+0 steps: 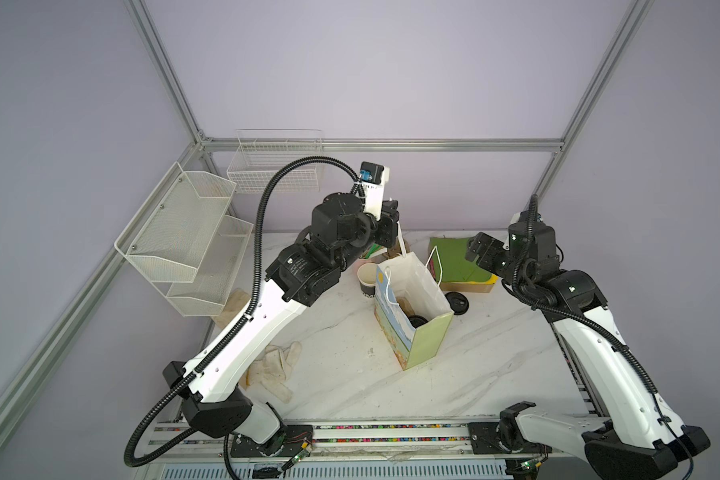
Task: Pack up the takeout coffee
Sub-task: 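Carry the straws over the bag with the left gripper while the right nears the tissues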
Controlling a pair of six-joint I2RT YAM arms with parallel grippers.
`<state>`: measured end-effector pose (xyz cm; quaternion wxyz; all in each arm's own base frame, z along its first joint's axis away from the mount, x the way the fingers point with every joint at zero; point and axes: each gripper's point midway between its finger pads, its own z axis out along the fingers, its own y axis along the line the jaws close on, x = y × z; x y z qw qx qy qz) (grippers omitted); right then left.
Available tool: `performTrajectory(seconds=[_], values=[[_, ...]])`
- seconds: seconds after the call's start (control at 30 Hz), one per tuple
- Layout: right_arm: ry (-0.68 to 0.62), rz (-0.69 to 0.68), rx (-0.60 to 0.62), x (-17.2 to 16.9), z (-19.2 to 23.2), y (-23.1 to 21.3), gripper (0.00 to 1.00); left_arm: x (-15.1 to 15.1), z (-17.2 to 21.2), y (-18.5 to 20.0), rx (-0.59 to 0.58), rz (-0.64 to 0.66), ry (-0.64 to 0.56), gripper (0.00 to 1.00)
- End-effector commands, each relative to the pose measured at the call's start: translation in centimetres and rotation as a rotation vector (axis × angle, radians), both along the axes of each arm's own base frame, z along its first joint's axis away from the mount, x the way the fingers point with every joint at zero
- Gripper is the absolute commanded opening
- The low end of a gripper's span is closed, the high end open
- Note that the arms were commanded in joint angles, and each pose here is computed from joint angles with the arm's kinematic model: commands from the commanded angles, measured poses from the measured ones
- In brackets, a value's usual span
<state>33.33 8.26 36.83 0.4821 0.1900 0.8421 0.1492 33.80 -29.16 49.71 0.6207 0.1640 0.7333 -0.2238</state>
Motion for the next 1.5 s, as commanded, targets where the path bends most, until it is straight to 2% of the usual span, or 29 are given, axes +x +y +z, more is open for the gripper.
performTrajectory(seconds=[0.0, 0.23, 0.53, 1.0, 1.2, 1.27, 1.33, 1.47], values=[[0.009, 0.022, 0.028, 0.5, -0.7, 0.4, 0.97, 0.4, -2.7, -0.6, -0.010, 0.018, 0.050, 0.00], [0.015, 0.034, 0.030, 0.6, -1.5, 0.0, 0.97, 1.3, -9.0, -2.6, 0.016, 0.013, 0.138, 0.00], [0.030, 0.043, 0.022, 0.7, -2.6, -0.4, 0.97, 1.7, -15.1, -4.7, -0.016, -0.009, 0.239, 0.00], [0.036, 0.062, 0.027, 1.0, -3.2, -0.2, 0.97, 1.2, -22.3, -7.2, 0.140, -0.015, 0.302, 0.00], [0.041, 0.061, 0.029, 1.1, -3.4, -0.2, 0.97, 1.2, -21.9, -7.3, 0.162, -0.008, 0.272, 0.02], [0.045, 0.062, 0.030, 1.2, -3.5, -0.2, 0.97, 1.4, -21.2, -7.3, 0.165, -0.010, 0.252, 0.10], [0.046, 0.062, 0.032, 1.2, -3.5, -0.2, 0.97, 1.5, -20.2, -7.3, 0.164, -0.010, 0.229, 0.24], [0.050, 0.062, 0.034, 1.3, -3.7, -0.2, 0.97, 1.7, -17.6, -7.3, 0.158, -0.014, 0.170, 0.31]])
